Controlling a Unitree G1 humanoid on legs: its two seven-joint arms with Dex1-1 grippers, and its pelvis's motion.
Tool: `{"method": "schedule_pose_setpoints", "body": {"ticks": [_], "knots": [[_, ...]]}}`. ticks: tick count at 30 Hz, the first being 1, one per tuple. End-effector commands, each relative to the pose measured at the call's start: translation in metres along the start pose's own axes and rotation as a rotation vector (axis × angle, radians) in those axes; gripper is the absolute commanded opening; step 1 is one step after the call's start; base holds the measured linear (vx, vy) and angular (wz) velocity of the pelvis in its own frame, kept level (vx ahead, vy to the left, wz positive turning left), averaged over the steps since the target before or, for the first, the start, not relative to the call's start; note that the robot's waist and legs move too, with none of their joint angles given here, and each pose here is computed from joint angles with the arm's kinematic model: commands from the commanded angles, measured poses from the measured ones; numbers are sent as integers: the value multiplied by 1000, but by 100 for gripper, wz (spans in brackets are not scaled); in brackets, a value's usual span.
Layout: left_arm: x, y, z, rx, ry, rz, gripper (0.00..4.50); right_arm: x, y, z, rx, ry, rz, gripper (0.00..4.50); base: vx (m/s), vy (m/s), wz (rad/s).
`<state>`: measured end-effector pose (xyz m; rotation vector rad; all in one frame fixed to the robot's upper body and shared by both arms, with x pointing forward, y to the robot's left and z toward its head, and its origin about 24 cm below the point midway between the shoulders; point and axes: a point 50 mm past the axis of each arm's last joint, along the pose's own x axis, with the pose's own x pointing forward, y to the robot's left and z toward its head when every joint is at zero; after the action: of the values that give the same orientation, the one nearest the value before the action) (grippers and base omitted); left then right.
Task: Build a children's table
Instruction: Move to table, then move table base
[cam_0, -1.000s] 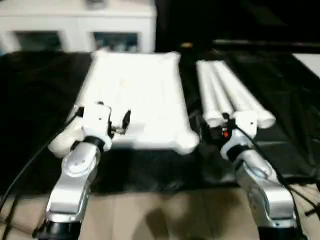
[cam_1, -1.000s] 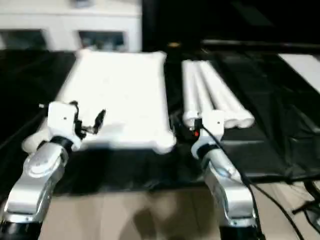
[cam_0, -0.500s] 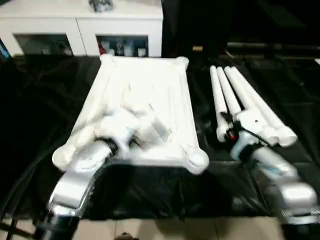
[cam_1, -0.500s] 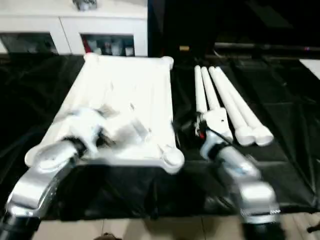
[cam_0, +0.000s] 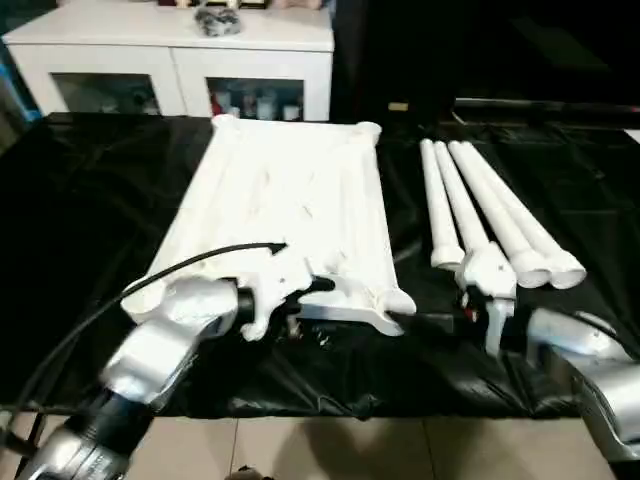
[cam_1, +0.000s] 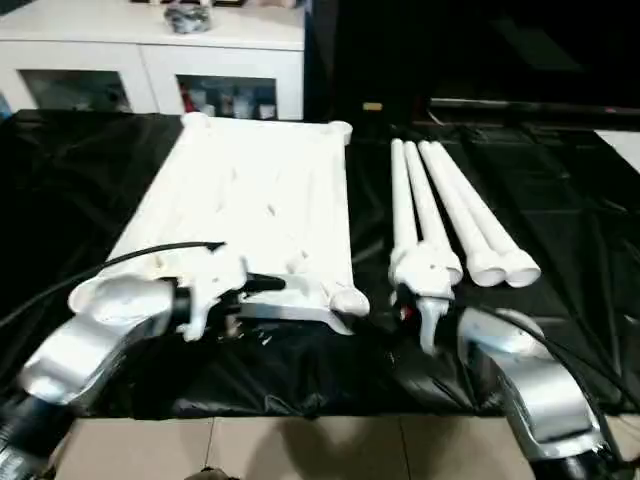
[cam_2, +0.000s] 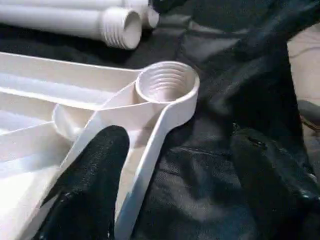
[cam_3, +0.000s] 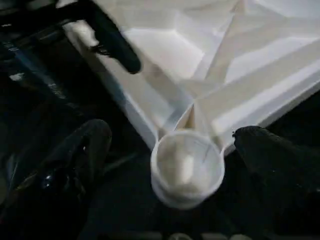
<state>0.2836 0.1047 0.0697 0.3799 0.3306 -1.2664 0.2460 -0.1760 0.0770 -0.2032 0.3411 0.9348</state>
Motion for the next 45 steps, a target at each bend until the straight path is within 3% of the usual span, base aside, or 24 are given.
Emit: {"method": "schedule_pose_setpoints", "body": {"ticks": [1,4,9,10,13,19,32,38,45], "knots": [[6,7,1,50,45,-11,329,-4,4,2,-19,17,33,450,0,0,0],[7,9,1,50,57,-20,288,-5,5,1,-16,24,43,450,0,0,0],[13,15,-5,29,110,-64,272,-10,7,-3,-12,55,63,450,0,0,0],[13,17,-6,30,125,-71,243,-11,7,-3,-13,61,63,450,0,0,0],[14,19,-8,29,140,-81,246,-11,7,-3,-12,66,65,450,0,0,0],[12,31,-10,40,186,-85,193,-13,9,-5,-7,77,67,450,0,0,0],[13,35,-16,30,224,-143,81,-14,13,-5,-2,80,73,450,0,0,0],[13,36,-17,0,200,-105,17,-11,15,-4,2,76,74,450,0,0,0],[7,31,-20,-80,151,50,3,-7,15,-2,3,49,44,450,0,0,0]]}}
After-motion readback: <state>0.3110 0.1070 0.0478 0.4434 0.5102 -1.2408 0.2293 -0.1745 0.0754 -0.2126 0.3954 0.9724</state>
